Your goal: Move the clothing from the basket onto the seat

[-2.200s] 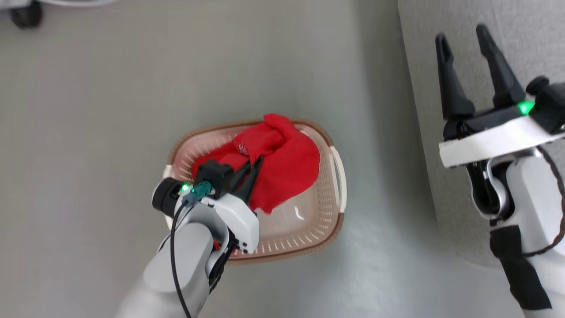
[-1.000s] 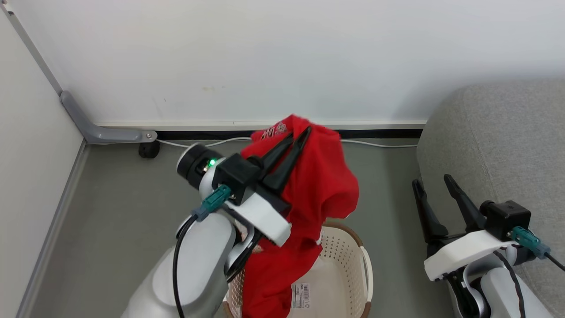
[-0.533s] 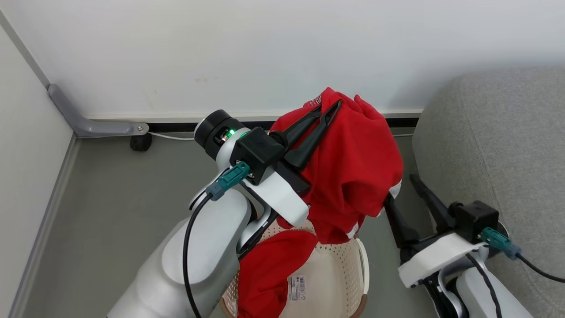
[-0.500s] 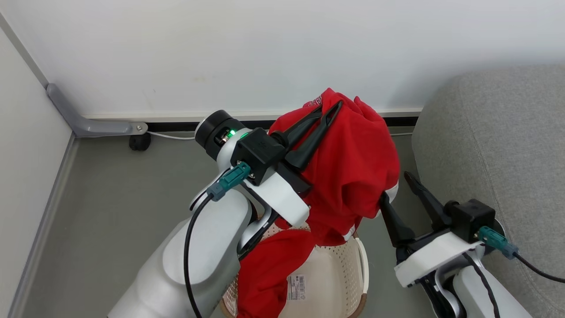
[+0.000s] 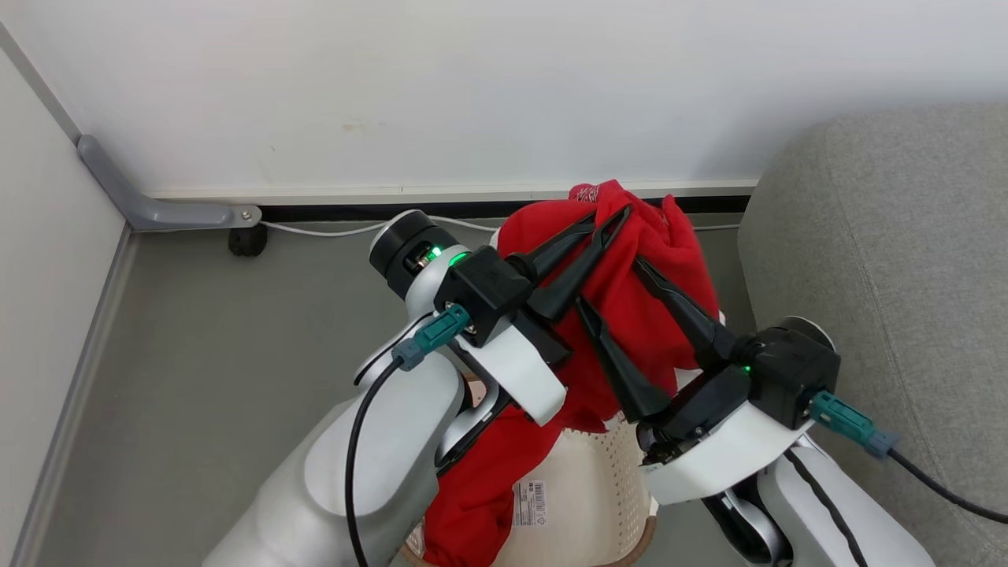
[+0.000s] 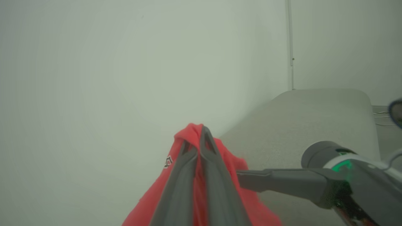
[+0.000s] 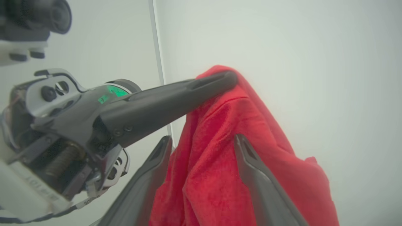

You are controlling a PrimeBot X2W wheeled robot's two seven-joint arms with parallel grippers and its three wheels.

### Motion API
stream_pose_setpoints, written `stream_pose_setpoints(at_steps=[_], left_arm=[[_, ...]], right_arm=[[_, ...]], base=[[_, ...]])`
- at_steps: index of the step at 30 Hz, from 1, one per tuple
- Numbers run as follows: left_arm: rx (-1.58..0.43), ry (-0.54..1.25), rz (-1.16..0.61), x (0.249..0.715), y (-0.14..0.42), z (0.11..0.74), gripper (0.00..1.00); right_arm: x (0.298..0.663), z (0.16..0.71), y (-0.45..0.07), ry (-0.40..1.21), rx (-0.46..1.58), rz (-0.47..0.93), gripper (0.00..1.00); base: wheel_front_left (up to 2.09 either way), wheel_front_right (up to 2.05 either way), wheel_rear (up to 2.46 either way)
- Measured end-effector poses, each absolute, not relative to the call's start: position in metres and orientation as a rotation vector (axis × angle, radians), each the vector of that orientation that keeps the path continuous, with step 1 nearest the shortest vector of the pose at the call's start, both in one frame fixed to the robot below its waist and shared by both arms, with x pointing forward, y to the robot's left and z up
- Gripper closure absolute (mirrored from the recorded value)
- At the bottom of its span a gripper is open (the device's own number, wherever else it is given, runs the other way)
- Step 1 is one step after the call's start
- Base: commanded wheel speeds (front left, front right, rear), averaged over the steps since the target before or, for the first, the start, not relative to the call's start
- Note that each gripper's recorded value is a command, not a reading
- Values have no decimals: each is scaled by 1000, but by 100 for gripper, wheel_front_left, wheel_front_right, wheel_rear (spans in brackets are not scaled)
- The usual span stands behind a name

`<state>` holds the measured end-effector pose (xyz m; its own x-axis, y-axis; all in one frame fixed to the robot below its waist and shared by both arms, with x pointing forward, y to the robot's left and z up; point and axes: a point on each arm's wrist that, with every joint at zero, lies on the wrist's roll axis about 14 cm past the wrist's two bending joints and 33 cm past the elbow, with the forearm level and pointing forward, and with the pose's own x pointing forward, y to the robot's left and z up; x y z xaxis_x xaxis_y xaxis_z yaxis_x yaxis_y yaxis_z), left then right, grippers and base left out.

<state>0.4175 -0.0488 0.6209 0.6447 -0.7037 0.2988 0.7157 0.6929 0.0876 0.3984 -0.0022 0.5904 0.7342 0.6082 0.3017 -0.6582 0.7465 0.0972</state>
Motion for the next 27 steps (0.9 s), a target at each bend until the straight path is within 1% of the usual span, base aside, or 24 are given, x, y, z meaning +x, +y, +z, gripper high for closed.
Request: stream_pose_setpoints(at_steps=[3, 7, 10, 13, 19, 20, 21, 22, 27], left_arm=[[-54, -316, -809, 417, -49, 620, 100], [-58, -315, -815, 415, -50, 621, 100], [-65, -319, -821, 411, -51, 624, 100], [-64, -324, -828, 408, -52, 625, 100], [-67, -321, -830, 407, -51, 624, 100], [-67, -320, -828, 407, -51, 624, 100], [-67, -319, -826, 408, -50, 623, 100], [-67, -318, -825, 408, -50, 623, 100], [-72, -295, -816, 409, -48, 616, 100]], right_arm=[[397, 588, 2, -255, 186, 714, 0], [403, 568, -2, -203, 136, 689, 0], [407, 530, -6, -89, 93, 659, 0], [407, 511, -4, -26, 76, 658, 0], [412, 501, 4, 18, 83, 669, 0], [413, 502, 6, 19, 89, 671, 10], [414, 503, 7, 18, 95, 673, 73], [414, 504, 8, 15, 95, 677, 100], [415, 508, 10, 9, 115, 681, 100]], base=[[0, 0, 0], [0, 0, 0], [0, 0, 0], [0, 0, 0], [0, 0, 0], [0, 0, 0], [0, 0, 0], [0, 0, 0], [0, 0, 0]])
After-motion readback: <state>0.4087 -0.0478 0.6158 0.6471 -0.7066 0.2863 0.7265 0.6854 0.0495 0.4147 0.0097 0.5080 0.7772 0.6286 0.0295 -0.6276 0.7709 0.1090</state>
